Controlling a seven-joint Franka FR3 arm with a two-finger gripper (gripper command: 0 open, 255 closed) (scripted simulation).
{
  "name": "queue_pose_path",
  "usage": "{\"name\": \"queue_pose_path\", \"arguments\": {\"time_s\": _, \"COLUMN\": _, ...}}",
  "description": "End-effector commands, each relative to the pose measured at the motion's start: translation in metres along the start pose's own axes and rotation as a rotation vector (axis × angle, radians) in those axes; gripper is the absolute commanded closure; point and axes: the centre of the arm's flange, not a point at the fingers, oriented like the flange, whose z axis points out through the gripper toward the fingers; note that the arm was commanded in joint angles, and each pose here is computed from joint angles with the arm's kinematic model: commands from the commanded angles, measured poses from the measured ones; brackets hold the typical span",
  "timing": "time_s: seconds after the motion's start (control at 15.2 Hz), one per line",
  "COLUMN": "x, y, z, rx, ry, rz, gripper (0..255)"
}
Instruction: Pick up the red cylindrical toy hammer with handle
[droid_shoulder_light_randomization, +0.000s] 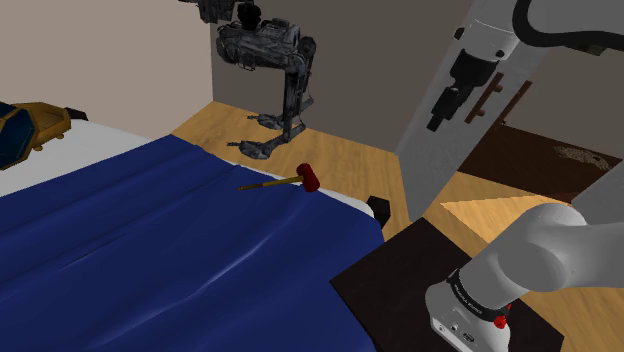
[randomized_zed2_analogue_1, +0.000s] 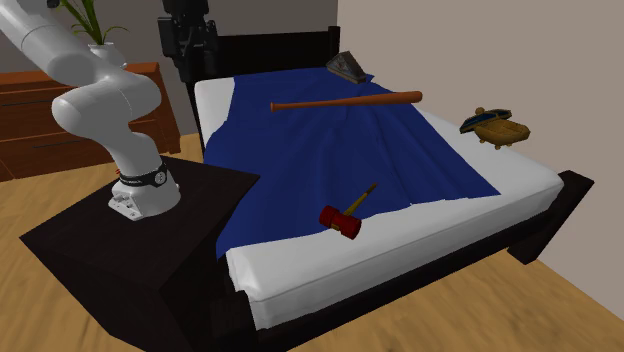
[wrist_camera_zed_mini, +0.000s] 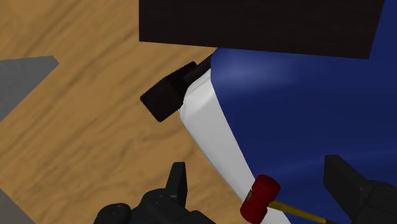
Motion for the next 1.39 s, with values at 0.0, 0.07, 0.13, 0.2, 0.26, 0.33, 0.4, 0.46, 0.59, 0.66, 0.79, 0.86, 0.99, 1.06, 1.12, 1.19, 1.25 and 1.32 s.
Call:
{"name": "queue_pose_path", "arguments": {"time_s": 0.0, "x": 0.0, "y": 0.0, "z": 0.0, "rx": 0.0, "ry": 0.0, "rz": 0.0, "gripper": 0}}
{"name": "queue_pose_path", "arguments": {"time_s": 0.07, "x": 0.011, "y": 0.001, "z": 0.008, "rx": 0.001, "ry": -0.002, "rz": -0.027, "gripper": 0}}
{"name": "queue_pose_path", "arguments": {"time_s": 0.13, "x": 0.021, "y": 0.002, "z": 0.017, "rx": 0.003, "ry": -0.003, "rz": -0.055, "gripper": 0}}
{"name": "queue_pose_path", "arguments": {"time_s": 0.2, "x": 0.032, "y": 0.003, "z": 0.025, "rx": 0.004, "ry": -0.005, "rz": -0.082, "gripper": 0}}
{"name": "queue_pose_path", "arguments": {"time_s": 0.26, "x": 0.042, "y": 0.003, "z": 0.033, "rx": 0.005, "ry": -0.007, "rz": -0.11, "gripper": 0}}
{"name": "queue_pose_path", "arguments": {"time_s": 0.33, "x": 0.053, "y": 0.003, "z": 0.041, "rx": 0.007, "ry": -0.008, "rz": -0.137, "gripper": 0}}
{"name": "queue_pose_path", "arguments": {"time_s": 0.4, "x": 0.063, "y": 0.003, "z": 0.05, "rx": 0.008, "ry": -0.01, "rz": -0.165, "gripper": 0}}
{"name": "queue_pose_path", "arguments": {"time_s": 0.46, "x": 0.074, "y": 0.002, "z": 0.058, "rx": 0.009, "ry": -0.012, "rz": -0.192, "gripper": 0}}
{"name": "queue_pose_path", "arguments": {"time_s": 0.59, "x": 0.095, "y": 0.0, "z": 0.075, "rx": 0.012, "ry": -0.015, "rz": -0.247, "gripper": 0}}
{"name": "queue_pose_path", "arguments": {"time_s": 0.66, "x": 0.105, "y": -0.001, "z": 0.083, "rx": 0.013, "ry": -0.017, "rz": -0.274, "gripper": 0}}
{"name": "queue_pose_path", "arguments": {"time_s": 0.79, "x": 0.125, "y": -0.005, "z": 0.1, "rx": 0.016, "ry": -0.02, "rz": -0.329, "gripper": 0}}
{"name": "queue_pose_path", "arguments": {"time_s": 0.86, "x": 0.136, "y": -0.008, "z": 0.109, "rx": 0.017, "ry": -0.022, "rz": -0.356, "gripper": 0}}
{"name": "queue_pose_path", "arguments": {"time_s": 0.99, "x": 0.156, "y": -0.013, "z": 0.126, "rx": 0.02, "ry": -0.025, "rz": -0.411, "gripper": 0}}
{"name": "queue_pose_path", "arguments": {"time_s": 1.06, "x": 0.166, "y": -0.016, "z": 0.134, "rx": 0.021, "ry": -0.027, "rz": -0.439, "gripper": 0}}
{"name": "queue_pose_path", "arguments": {"time_s": 1.12, "x": 0.175, "y": -0.02, "z": 0.142, "rx": 0.023, "ry": -0.028, "rz": -0.466, "gripper": 0}}
{"name": "queue_pose_path", "arguments": {"time_s": 1.19, "x": 0.185, "y": -0.024, "z": 0.151, "rx": 0.024, "ry": -0.03, "rz": -0.494, "gripper": 0}}
{"name": "queue_pose_path", "arguments": {"time_s": 1.25, "x": 0.194, "y": -0.028, "z": 0.16, "rx": 0.025, "ry": -0.032, "rz": -0.521, "gripper": 0}}
{"name": "queue_pose_path", "arguments": {"time_s": 1.32, "x": 0.204, "y": -0.032, "z": 0.168, "rx": 0.027, "ry": -0.033, "rz": -0.548, "gripper": 0}}
